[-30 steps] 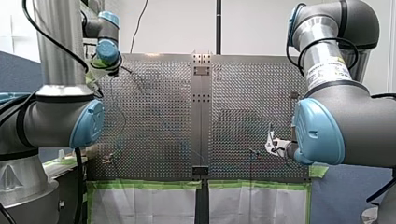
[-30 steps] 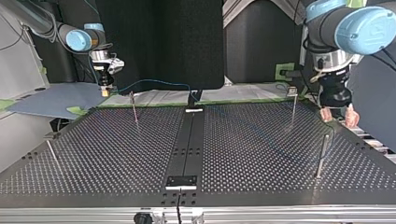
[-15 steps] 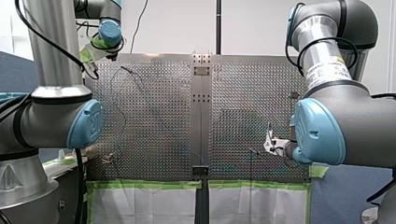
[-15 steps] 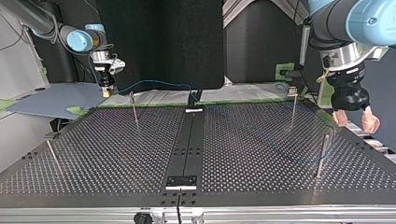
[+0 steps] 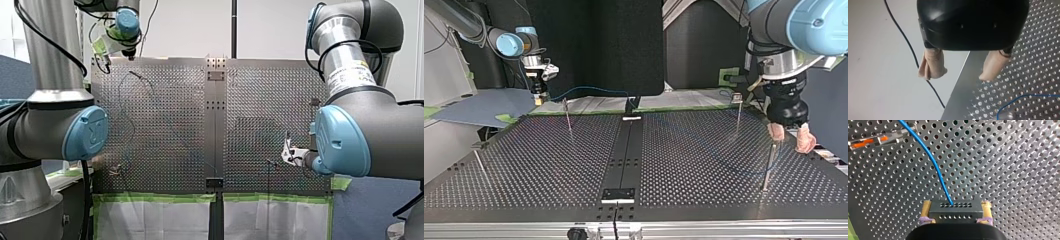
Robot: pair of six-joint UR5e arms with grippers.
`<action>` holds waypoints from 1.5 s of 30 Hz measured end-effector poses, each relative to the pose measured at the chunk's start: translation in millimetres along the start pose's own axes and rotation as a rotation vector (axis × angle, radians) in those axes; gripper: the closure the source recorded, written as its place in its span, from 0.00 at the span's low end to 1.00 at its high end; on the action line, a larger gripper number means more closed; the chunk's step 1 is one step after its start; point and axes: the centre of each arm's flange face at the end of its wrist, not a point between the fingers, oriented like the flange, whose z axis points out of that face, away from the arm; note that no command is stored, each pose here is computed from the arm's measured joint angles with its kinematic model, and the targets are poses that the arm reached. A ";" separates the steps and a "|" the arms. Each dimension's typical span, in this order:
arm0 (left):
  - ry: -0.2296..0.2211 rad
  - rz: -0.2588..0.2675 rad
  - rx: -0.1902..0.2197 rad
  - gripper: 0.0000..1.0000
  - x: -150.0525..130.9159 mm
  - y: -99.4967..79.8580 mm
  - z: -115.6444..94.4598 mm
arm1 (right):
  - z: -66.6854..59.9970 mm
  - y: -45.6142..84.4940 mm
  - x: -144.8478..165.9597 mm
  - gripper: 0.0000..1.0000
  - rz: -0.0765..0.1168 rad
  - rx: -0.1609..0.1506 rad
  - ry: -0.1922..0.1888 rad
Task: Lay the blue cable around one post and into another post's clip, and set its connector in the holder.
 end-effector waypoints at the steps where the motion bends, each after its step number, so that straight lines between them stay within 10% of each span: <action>1: 0.002 0.012 0.002 0.00 -3.4 -2.2 -1.0 | 0.1 -0.2 0.0 1.00 0.000 0.000 0.000; 17: 0.021 0.179 -0.027 0.00 -46.2 -18.1 -8.6 | 0.4 -1.4 0.1 1.00 -0.001 0.004 0.000; 45: 0.055 0.446 -0.037 0.00 -28.8 -15.7 -8.0 | 0.2 -3.0 -0.4 1.00 -0.002 0.005 -0.004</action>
